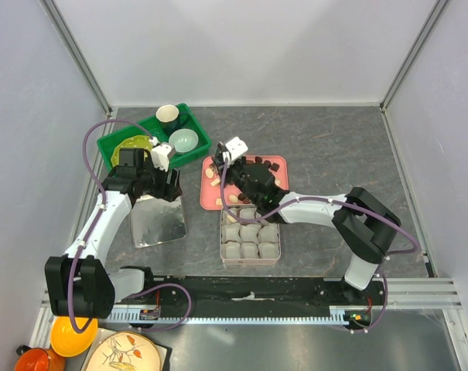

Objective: Pack the chocolate

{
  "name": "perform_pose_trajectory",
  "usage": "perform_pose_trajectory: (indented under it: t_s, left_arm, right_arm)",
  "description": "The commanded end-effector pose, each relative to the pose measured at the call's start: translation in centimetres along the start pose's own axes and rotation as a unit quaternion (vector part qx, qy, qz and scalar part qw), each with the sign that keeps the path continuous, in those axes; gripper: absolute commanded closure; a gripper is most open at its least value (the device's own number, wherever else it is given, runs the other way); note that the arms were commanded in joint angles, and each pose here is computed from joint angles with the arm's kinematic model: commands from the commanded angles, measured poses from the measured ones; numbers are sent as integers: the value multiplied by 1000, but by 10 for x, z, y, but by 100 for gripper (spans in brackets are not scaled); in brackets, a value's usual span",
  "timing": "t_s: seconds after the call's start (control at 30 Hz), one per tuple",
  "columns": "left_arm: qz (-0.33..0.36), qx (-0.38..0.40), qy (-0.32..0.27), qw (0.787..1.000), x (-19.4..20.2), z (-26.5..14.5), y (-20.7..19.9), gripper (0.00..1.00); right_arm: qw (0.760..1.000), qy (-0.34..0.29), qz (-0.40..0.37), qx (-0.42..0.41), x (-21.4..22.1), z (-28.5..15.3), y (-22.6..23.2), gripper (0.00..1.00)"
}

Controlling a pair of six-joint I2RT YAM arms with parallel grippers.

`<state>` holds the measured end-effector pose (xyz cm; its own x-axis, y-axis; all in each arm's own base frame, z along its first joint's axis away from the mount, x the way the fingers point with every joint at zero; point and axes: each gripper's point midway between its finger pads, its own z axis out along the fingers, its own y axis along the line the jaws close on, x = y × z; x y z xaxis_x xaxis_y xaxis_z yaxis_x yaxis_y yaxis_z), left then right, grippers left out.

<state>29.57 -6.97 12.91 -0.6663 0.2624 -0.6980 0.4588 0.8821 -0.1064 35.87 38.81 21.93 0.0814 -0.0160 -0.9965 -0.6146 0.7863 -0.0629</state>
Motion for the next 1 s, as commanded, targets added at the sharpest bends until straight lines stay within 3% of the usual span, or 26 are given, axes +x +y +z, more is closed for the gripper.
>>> perform_pose_trajectory:
  t_s: [0.0, 0.23, 0.27, 0.33, 0.97]
  left_arm:
    - [1, -16, -17, 1000, -16, -2, 9, 23]
    - [2, -21, -14, 1000, -14, -1, 11, 23]
    - [3, -20, -15, 1000, -14, -2, 10, 23]
    - [5, -21, -16, 1000, -14, -2, 10, 23]
    - [11, -23, -14, 1000, -10, -3, 11, 24]
  right_arm:
    - [996, -69, 46, -21, -41, 25, 6, 65]
    - [995, -60, 69, -28, -26, 44, 3, 58]
    - [996, -54, 68, -28, -20, 46, 4, 51]
    - [996, -46, 67, -29, -16, 49, 4, 47]
    - [997, -56, 61, -12, -6, 59, -13, 51]
